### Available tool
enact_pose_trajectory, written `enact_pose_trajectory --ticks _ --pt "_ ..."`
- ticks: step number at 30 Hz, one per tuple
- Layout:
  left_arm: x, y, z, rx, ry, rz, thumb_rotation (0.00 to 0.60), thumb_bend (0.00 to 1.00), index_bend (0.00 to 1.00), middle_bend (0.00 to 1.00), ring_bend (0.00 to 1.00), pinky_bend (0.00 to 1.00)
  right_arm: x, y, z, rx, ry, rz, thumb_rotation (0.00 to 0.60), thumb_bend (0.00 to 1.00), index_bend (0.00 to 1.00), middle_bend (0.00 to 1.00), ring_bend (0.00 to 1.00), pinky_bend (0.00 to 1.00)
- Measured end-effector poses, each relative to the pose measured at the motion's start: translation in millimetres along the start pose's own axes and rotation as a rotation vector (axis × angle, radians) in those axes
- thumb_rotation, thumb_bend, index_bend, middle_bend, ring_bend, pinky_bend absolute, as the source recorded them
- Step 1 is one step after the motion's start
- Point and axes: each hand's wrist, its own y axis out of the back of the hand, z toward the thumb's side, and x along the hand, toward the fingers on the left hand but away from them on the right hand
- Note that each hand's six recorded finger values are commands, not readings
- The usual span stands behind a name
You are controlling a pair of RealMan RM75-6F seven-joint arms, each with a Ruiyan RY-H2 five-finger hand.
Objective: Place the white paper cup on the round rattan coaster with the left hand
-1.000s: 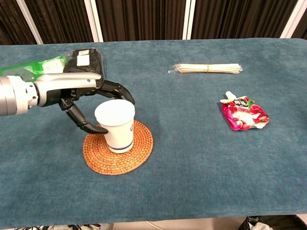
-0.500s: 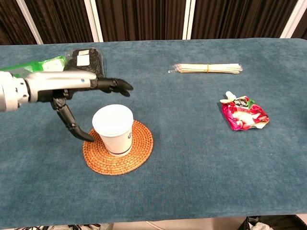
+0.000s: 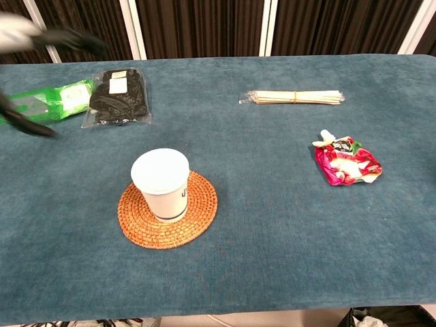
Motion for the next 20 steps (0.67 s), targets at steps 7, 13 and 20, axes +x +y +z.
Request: enact_pose_trajectory --ticks 7,13,20 --pt "-82.9 40.1 -42.6 0.047 0.243 0.157 0.600 0.04 0.00 0.07 0.00 0.00 -0.1 0.6 1.1 -0.001 0.004 -0.006 0.600 0.13 0.22 0.05 0.19 0.19" --pt "-136.7 31.9 -65.2 -0.022 0.350 0.184 0.600 0.05 0.00 0.07 0.00 0.00 0.4 3.0 3.9 -0.002 0.020 -0.026 0.600 0.13 0.22 0.05 0.19 0.19" --pt "-172.5 12.9 -95.1 -0.110 0.387 0.191 0.600 0.04 0.00 0.07 0.00 0.00 0.9 2.6 3.9 -0.004 0.022 -0.027 0.600 0.13 0.22 0.05 0.19 0.19"
